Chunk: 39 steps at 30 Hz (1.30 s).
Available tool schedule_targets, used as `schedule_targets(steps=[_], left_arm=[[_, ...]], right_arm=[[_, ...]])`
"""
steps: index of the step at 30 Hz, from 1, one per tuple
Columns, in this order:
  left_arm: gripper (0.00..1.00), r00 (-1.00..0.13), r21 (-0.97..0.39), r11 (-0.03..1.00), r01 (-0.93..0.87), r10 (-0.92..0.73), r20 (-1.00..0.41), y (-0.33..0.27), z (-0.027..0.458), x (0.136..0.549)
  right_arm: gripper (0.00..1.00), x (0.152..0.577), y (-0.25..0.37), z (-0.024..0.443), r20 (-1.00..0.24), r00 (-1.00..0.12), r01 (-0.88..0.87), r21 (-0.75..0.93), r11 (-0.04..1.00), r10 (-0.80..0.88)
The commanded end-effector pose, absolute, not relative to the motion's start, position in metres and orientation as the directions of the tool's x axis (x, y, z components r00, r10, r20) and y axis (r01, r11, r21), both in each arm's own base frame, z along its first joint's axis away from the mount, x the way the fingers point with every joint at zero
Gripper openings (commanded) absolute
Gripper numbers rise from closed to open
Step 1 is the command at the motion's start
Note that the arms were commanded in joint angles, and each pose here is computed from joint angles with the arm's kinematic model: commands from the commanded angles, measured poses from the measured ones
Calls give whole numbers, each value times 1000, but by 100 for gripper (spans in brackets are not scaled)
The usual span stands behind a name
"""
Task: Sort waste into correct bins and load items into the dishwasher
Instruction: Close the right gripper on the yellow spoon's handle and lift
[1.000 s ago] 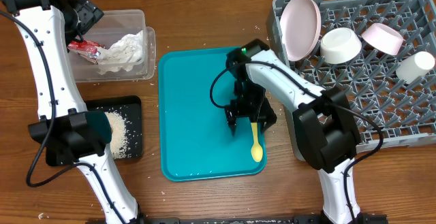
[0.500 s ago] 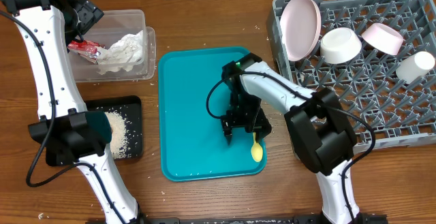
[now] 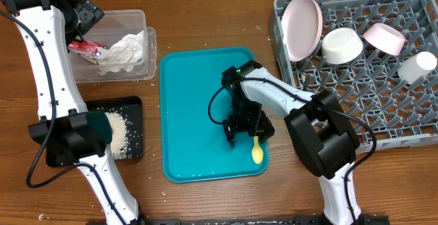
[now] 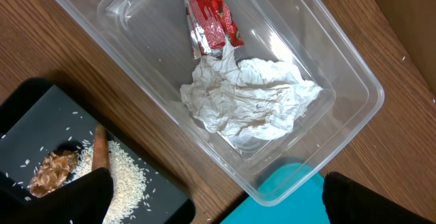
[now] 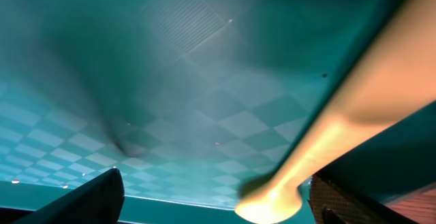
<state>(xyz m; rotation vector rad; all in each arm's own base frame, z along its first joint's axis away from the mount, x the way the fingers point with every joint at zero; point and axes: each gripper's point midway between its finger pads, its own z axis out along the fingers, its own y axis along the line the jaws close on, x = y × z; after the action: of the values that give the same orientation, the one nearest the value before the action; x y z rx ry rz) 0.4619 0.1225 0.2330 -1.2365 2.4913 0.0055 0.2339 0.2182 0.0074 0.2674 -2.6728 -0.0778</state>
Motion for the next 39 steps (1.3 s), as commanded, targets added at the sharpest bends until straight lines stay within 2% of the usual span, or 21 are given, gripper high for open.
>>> schedule_targets(steps=[1, 6, 13, 18, 21, 25, 31, 39], left_arm=[[100, -562, -151, 622, -768, -768, -308, 118, 229, 464], [100, -562, -151, 622, -768, -768, -308, 118, 229, 464], [100, -562, -151, 622, -768, -768, -307, 118, 229, 464], [100, -562, -151, 622, -768, -768, -308, 118, 229, 464], [100, -562, -151, 622, -768, -768, -308, 118, 229, 464], [100, -562, -151, 622, -768, -768, -308, 118, 229, 464], [100, -562, -151, 622, -768, -768, -308, 118, 229, 464], [100, -562, -151, 622, -768, -768, -308, 118, 229, 464]], right_arm=[[84, 241, 216, 6, 389, -898, -189, 87, 978, -208], [74, 253, 224, 1, 327, -917, -209, 98, 973, -230], [49, 280, 211, -7, 217, -946, -249, -14, 968, -240], [40, 290, 217, -9, 170, -955, -248, -3, 969, -244], [32, 290, 214, -9, 169, -970, -184, -34, 982, -175], [31, 282, 207, -7, 202, -976, -96, -71, 993, -80], [31, 283, 209, -8, 195, -977, -101, -66, 993, -86], [21, 283, 210, -7, 200, -976, -102, -55, 993, -89]])
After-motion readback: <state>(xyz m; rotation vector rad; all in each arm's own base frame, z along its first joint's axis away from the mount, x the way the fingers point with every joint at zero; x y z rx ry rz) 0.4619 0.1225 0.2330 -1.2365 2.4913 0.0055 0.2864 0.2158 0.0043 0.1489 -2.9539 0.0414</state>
